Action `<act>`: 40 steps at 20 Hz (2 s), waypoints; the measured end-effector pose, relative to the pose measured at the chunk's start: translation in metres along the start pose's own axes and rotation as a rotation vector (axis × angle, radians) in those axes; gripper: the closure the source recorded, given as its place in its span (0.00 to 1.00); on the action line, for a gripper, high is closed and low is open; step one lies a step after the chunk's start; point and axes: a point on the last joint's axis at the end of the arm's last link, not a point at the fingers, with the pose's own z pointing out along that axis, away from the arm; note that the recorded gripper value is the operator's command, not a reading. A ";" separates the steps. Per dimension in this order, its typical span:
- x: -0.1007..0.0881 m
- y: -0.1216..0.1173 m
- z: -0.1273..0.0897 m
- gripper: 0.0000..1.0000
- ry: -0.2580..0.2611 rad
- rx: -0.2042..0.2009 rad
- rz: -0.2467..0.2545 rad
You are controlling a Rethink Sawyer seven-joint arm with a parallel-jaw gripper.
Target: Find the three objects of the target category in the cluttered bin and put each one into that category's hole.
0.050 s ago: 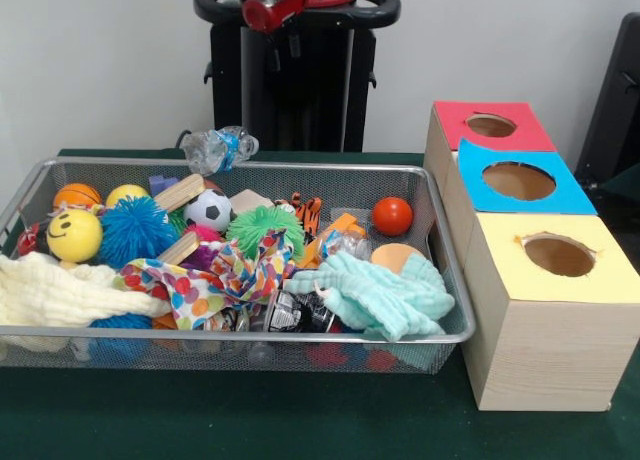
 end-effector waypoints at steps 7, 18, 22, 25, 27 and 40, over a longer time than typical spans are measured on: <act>0.000 0.000 0.000 0.00 0.000 0.000 -0.001; -0.002 -0.001 0.000 0.00 -0.001 -0.001 0.015; -0.008 -0.003 0.000 0.00 -0.008 -0.004 0.047; -0.013 -0.006 0.000 0.00 -0.012 -0.005 0.070; -0.017 -0.008 0.000 0.00 -0.014 -0.008 0.086; -0.019 -0.007 0.003 0.00 -0.025 -0.035 0.116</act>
